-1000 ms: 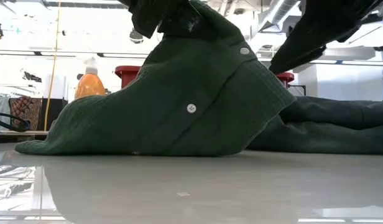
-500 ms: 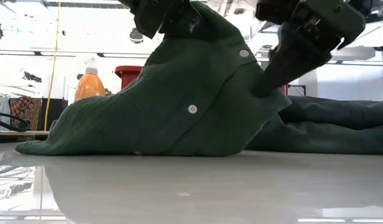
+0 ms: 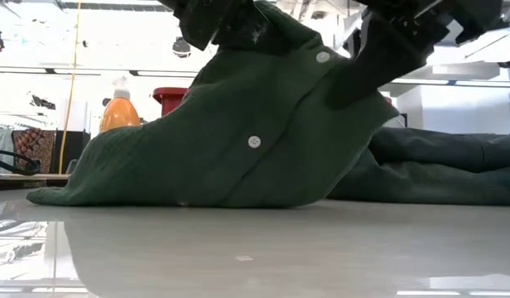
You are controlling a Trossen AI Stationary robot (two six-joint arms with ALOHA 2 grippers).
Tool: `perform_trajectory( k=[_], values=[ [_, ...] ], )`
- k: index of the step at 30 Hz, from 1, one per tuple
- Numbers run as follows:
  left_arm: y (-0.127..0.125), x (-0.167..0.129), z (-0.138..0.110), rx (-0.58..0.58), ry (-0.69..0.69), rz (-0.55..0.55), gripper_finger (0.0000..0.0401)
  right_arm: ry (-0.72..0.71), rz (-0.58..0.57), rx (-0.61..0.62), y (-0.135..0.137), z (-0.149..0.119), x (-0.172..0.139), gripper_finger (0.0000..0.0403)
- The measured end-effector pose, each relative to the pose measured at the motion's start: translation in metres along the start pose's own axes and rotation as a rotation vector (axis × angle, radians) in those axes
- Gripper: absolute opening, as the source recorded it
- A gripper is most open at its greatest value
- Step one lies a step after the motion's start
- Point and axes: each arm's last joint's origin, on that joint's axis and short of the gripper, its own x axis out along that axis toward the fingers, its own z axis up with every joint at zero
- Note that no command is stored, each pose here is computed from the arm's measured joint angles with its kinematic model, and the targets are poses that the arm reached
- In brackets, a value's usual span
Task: Fold laundry
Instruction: Stack the green shirt on top of the black shorts on the table
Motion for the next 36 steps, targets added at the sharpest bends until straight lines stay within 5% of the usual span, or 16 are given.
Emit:
perform_trajectory(
  k=[3, 12, 16, 21, 28, 36],
  values=[
    [0.0, 0.0, 0.0, 0.0, -0.002, -0.005, 0.0043, 0.054, 0.027, -0.07, -0.002, 0.007, -0.005, 0.0024],
    [0.008, -0.014, 0.013, 0.018, 0.032, 0.045, 0.014, 0.168, 0.025, -0.206, -0.01, 0.018, -0.017, 0.0028],
    [0.028, -0.027, 0.023, -0.031, 0.095, -0.069, 0.0177, 0.211, 0.015, -0.223, -0.014, 0.018, -0.019, 0.0025],
    [0.041, -0.028, 0.009, -0.129, 0.272, -0.281, 0.0187, 0.212, 0.008, -0.226, -0.019, 0.024, -0.02, 0.0026],
    [0.045, -0.017, 0.009, -0.255, 0.294, -0.479, 0.0189, 0.207, 0.008, -0.259, -0.023, 0.028, -0.02, 0.0027],
    [0.061, -0.011, 0.01, -0.333, 0.298, -0.43, 0.0209, 0.212, 0.028, -0.223, -0.023, 0.028, -0.02, 0.0028]
  ],
)
